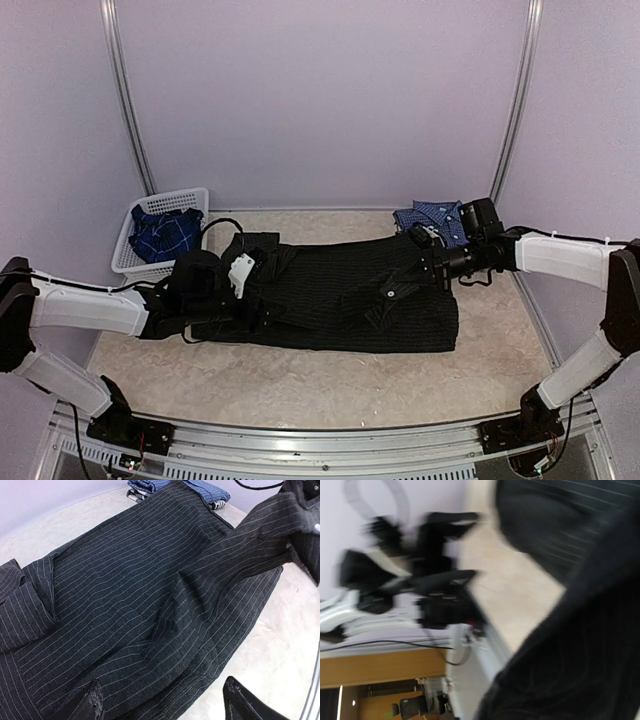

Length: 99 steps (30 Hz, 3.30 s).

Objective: Fold and stack the long sleeve shirts
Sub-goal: Fold the sleeve of the 1/3-folded shirt, then pick up the sleeve from the 1/3-folded shirt.

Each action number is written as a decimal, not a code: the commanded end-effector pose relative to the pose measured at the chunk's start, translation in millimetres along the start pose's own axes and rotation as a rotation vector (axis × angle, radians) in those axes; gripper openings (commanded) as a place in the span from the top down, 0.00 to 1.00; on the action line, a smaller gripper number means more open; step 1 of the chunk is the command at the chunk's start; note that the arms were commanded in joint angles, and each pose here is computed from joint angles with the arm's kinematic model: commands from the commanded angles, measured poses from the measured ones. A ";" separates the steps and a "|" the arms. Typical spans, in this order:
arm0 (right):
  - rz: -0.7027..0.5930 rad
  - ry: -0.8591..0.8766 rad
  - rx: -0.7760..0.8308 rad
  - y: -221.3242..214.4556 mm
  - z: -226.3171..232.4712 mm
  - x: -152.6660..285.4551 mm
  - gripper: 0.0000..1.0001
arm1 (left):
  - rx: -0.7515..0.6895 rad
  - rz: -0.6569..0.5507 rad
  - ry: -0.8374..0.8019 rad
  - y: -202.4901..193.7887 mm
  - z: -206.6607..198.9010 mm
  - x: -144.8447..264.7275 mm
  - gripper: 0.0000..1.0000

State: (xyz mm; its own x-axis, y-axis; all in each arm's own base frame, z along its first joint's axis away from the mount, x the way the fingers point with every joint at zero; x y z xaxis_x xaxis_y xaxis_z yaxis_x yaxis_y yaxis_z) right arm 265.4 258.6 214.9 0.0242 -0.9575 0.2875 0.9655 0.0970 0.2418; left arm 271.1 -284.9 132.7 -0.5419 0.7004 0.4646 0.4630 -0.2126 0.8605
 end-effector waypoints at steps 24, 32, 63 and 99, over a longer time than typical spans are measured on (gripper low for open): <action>-0.108 -0.540 -0.088 -5.4 -153.3 78.2 0.49 | -0.040 -0.004 0.004 9.1 -9.0 -18.3 0.22; -0.177 -0.574 -0.072 -27.4 -153.7 69.0 0.54 | -0.040 -0.002 0.016 12.3 -8.2 -18.9 0.22; -0.213 -0.673 -0.097 -36.8 -200.8 51.4 0.64 | -0.028 0.010 0.076 14.7 0.3 -13.0 0.21; -0.333 -0.563 0.043 -11.6 -145.1 55.4 1.00 | -0.013 0.045 0.256 3.2 29.9 -10.5 0.19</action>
State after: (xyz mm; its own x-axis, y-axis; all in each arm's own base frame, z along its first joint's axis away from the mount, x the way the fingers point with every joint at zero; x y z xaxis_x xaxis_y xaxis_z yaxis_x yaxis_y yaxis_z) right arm 289.8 159.0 60.0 -0.4260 -0.6362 0.6433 0.8970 -0.2042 0.3920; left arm 288.7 -285.3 121.6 -0.6121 0.5870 0.5300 0.4789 -0.2582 0.8390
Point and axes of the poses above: each gripper's point midway between its finger pads, its own x axis back along the fingers, its own z axis along the line the jaws close on, y = z × x, the point moved 1 cm from there along x, back along the fingers, and after that the axes turned 5 degrees about x, right-handed, at the moved point
